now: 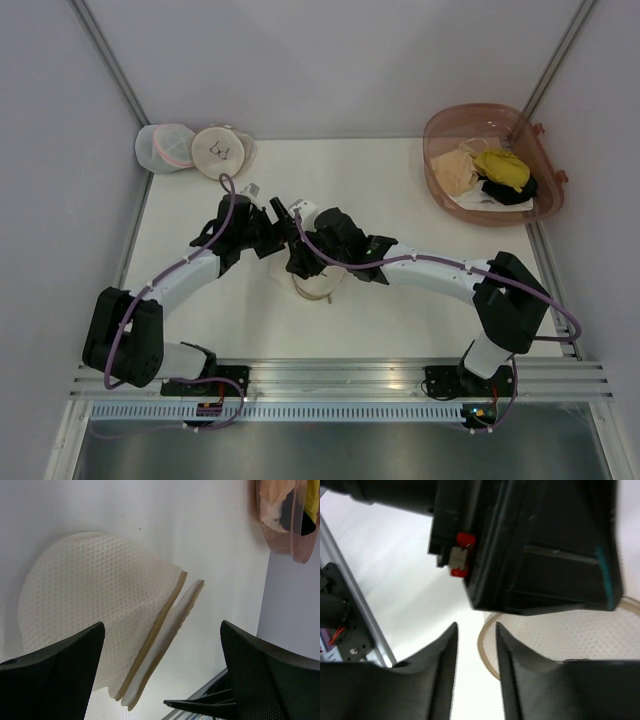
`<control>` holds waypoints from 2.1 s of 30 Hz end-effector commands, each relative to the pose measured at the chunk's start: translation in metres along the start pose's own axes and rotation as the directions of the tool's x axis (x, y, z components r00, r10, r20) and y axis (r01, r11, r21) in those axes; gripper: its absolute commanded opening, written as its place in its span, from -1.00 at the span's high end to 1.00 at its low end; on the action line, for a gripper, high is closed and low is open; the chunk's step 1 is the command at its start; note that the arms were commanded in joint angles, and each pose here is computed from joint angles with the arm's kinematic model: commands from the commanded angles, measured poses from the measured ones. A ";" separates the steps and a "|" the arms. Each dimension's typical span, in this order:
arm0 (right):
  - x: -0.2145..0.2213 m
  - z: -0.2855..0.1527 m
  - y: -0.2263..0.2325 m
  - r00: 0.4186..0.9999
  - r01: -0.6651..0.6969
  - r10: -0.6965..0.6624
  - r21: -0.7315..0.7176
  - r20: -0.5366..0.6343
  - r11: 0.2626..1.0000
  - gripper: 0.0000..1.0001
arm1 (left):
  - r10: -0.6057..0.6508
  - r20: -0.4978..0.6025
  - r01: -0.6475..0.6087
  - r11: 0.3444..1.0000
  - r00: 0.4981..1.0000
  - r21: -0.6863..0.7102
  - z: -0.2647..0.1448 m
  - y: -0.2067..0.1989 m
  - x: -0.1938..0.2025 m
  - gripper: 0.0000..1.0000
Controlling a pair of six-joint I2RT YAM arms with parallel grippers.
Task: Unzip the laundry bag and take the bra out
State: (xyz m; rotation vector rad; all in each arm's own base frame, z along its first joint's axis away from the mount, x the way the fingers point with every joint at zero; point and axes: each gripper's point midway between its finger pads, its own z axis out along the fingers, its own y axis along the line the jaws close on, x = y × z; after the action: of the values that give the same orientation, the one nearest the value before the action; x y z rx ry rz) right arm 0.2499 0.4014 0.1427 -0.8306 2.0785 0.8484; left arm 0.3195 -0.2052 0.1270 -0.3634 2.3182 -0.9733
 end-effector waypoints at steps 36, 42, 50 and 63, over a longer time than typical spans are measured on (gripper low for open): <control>0.029 -0.156 -0.146 0.873 -0.472 0.332 0.448 0.357 0.759 -0.04 | 0.362 -0.343 -0.326 0.932 0.867 0.160 0.039 0.009 0.048 -0.43; 0.028 -0.161 -0.164 0.851 -0.510 0.355 0.446 0.388 0.735 0.01 | 0.347 -0.399 -0.289 0.936 0.849 0.201 0.046 0.011 0.062 0.38; 0.017 -0.163 -0.187 0.835 -0.533 0.362 0.446 0.414 0.719 0.05 | 0.375 -0.432 -0.267 0.919 0.820 0.291 0.033 -0.006 0.084 0.95; 0.003 -0.159 -0.168 0.862 -0.452 0.317 0.318 0.395 0.833 -0.33 | 0.360 -0.351 -0.292 0.928 0.864 0.234 0.029 -0.009 0.069 -0.67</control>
State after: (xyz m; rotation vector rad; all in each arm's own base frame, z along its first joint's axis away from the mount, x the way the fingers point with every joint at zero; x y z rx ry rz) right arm 0.3151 0.1742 0.1551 0.0398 2.1005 0.6250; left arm 0.2716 -0.2569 0.0721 0.3145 2.5900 -1.1600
